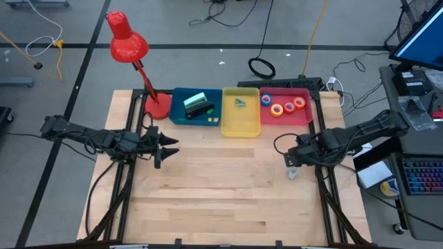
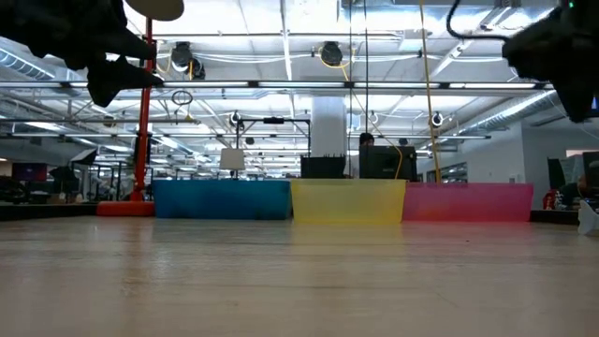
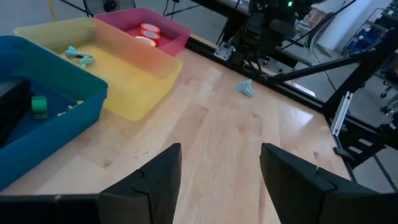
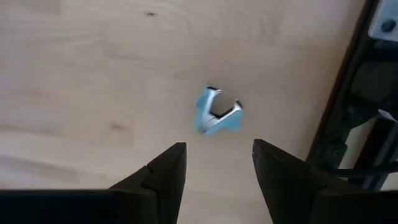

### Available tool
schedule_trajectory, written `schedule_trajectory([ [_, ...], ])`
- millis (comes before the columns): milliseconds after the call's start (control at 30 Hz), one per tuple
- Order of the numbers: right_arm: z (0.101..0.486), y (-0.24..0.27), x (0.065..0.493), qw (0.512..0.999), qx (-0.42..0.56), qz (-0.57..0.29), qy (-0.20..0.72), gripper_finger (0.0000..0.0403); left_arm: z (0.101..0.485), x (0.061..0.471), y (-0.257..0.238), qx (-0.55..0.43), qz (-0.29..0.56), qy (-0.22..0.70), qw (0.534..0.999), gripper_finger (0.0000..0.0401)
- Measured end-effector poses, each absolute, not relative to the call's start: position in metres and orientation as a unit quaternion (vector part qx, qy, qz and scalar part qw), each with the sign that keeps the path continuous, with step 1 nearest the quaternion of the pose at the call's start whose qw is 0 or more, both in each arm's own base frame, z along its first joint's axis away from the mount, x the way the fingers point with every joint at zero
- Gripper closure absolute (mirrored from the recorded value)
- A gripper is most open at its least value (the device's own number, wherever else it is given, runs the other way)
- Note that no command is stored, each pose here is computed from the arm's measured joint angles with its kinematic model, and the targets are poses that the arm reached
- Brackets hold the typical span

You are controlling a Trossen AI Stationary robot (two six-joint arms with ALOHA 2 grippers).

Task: Pick and place Stapler, Stapler remover, tape
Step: Put the light blue staple remover into the yellow bin

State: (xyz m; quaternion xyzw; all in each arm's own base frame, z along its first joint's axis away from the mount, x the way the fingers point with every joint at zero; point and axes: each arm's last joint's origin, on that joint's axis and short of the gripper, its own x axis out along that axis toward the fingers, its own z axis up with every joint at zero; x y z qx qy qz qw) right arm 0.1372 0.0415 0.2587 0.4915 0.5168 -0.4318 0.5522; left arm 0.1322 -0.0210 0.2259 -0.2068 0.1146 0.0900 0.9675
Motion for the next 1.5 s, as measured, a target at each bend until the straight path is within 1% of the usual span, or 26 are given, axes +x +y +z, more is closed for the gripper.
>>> schedule_trajectory([
  [67, 0.248, 0.043, 0.136, 0.538, 0.496, -0.445, 0.516, 0.0227, 0.226, 0.132, -0.021, -0.207, 0.09, 0.115, 0.967, 0.0183],
  [200, 0.225, 0.048, 0.13, 0.495, 0.509, -0.458, 0.535, 0.0229, 0.226, 0.132, -0.021, -0.211, 0.091, 0.114, 0.967, 0.0183],
  [267, 0.216, 0.05, 0.129, 0.489, 0.513, -0.465, 0.53, 0.0228, 0.226, 0.132, -0.021, -0.211, 0.091, 0.114, 0.967, 0.0183],
  [433, 0.199, 0.057, 0.13, 0.488, 0.539, -0.458, 0.512, 0.0225, 0.226, 0.132, -0.02, -0.214, 0.1, 0.11, 0.965, 0.0183],
  [567, 0.19, 0.059, 0.132, 0.5, 0.554, -0.456, 0.485, 0.0228, 0.226, 0.132, -0.02, -0.214, 0.1, 0.111, 0.965, 0.0183],
  [933, 0.16, 0.06, 0.126, 0.49, 0.571, -0.459, 0.472, 0.0227, 0.225, 0.133, -0.021, -0.218, 0.101, 0.113, 0.964, 0.0183],
  [1100, 0.152, 0.059, 0.125, 0.498, 0.573, -0.458, 0.462, 0.0229, 0.225, 0.133, -0.021, -0.218, 0.101, 0.113, 0.964, 0.0183],
  [1300, 0.145, 0.06, 0.129, 0.514, 0.59, -0.424, 0.455, 0.0229, 0.225, 0.133, -0.021, -0.22, 0.101, 0.113, 0.964, 0.0183],
  [1500, 0.134, 0.061, 0.129, 0.521, 0.611, -0.396, 0.445, 0.0228, 0.225, 0.133, -0.021, -0.22, 0.101, 0.113, 0.964, 0.0182],
])
